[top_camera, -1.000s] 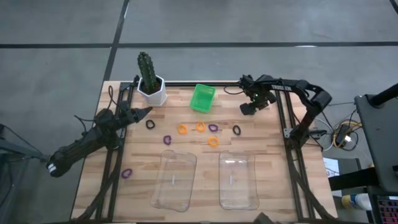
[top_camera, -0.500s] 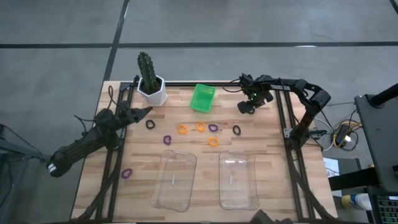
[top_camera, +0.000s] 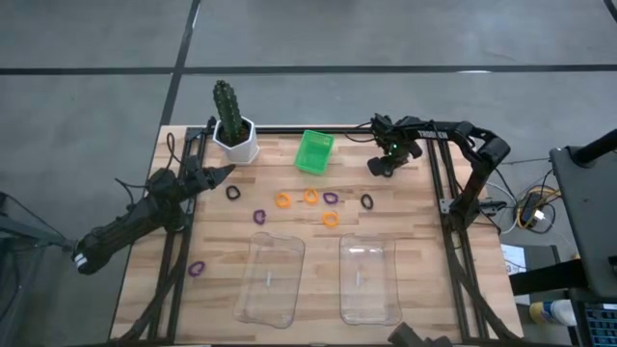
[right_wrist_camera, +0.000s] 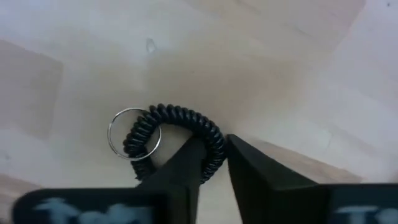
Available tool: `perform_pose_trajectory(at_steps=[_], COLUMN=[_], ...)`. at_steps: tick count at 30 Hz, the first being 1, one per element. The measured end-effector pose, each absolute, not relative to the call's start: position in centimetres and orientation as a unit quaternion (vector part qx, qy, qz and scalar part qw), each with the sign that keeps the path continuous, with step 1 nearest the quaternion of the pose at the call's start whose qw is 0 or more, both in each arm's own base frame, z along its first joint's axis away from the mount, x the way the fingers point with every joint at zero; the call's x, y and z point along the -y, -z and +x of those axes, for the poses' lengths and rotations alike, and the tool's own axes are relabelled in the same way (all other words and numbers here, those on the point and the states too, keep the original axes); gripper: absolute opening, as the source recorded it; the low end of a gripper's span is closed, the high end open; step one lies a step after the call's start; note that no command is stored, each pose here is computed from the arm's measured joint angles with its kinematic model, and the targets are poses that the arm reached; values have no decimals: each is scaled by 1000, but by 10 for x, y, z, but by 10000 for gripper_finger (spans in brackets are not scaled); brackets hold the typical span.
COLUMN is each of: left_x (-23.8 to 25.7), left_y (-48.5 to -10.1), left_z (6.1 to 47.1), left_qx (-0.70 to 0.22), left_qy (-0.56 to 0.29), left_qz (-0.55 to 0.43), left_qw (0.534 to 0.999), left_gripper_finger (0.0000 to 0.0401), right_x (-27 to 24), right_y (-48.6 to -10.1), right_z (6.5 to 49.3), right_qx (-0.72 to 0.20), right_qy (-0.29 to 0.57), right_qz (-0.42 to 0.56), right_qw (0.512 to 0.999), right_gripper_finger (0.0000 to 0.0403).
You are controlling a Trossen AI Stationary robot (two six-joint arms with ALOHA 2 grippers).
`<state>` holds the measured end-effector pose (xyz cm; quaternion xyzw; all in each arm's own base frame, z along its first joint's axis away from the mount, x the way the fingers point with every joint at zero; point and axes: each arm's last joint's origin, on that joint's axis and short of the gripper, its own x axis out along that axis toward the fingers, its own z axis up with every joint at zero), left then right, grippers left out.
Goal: Sort spring keychains
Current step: Put the top black spring keychain into the green bin
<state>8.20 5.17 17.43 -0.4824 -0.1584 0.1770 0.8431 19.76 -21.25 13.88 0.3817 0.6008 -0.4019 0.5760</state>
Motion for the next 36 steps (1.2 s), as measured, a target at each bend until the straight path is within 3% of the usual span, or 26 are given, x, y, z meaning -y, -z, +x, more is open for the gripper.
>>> perform_pose_trajectory(at_steps=[4,22,36], left_x=[-52,-52,-52], left_y=[-174,-173,-172], left_z=[82,82,82], left_qx=[158,154,149], left_qy=[-177,-180,-183], left_qz=[-482,-484,-485], left_qw=[843,843,842], left_gripper_finger=[0,0,0], right_x=[211,187,191], right_y=[-145,-215,-295], right_z=[197,210,267], right_qx=[-597,-495,-392], right_qy=[391,363,334], right_qz=[376,396,355], right_qw=[591,683,780], right_gripper_finger=[18,13,13])
